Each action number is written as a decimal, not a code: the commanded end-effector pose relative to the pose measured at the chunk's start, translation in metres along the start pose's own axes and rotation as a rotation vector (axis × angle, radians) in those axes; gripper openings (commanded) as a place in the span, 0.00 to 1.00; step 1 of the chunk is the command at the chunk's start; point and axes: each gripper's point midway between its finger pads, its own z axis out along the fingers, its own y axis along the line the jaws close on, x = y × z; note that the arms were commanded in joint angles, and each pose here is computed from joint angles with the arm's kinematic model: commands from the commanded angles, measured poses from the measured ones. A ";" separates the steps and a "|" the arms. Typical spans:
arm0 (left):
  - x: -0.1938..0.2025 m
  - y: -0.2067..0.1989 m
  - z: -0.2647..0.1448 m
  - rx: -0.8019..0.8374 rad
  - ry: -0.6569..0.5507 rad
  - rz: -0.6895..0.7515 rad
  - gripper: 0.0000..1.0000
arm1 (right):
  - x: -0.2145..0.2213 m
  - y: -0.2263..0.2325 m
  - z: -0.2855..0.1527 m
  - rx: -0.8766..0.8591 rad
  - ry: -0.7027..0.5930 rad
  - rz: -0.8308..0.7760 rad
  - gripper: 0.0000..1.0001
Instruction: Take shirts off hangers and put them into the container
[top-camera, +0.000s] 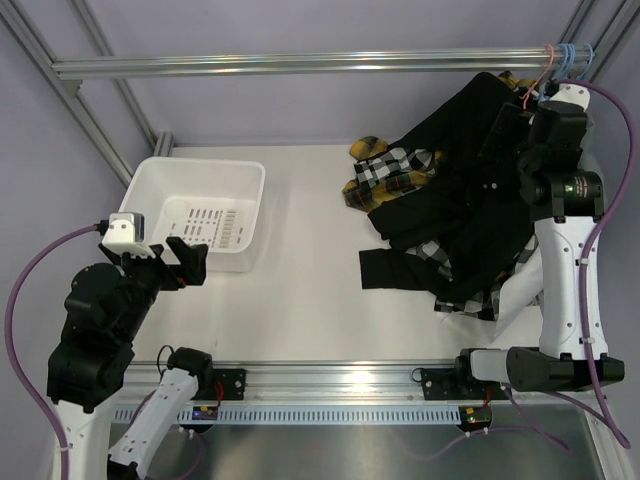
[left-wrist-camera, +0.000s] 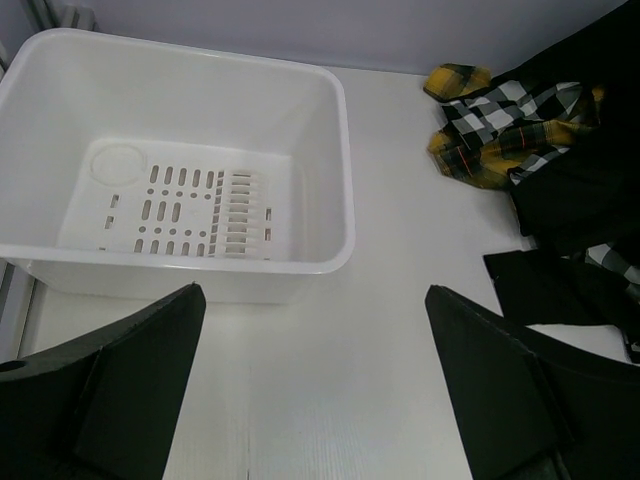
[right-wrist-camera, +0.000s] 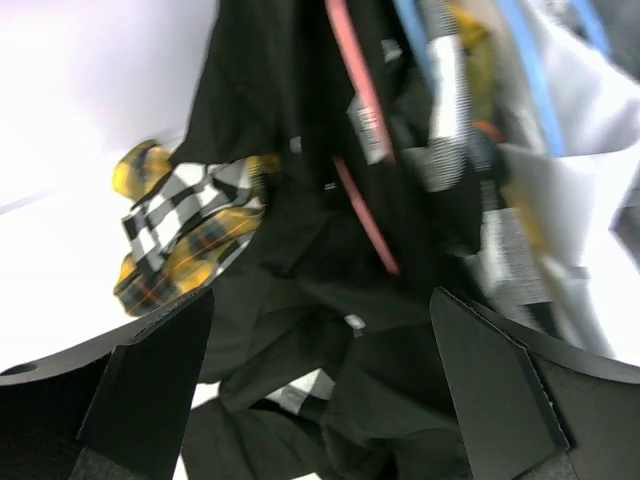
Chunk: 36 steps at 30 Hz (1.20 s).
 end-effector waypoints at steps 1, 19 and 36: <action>-0.006 -0.006 0.000 0.037 -0.037 0.024 0.99 | -0.022 -0.011 -0.001 0.028 -0.067 -0.008 0.99; 0.004 -0.005 0.003 0.046 -0.015 0.062 0.99 | 0.022 0.005 0.047 -0.111 0.083 -0.105 0.77; 0.003 -0.010 0.013 0.063 0.006 0.056 0.99 | 0.030 0.013 0.033 -0.181 0.075 -0.101 0.25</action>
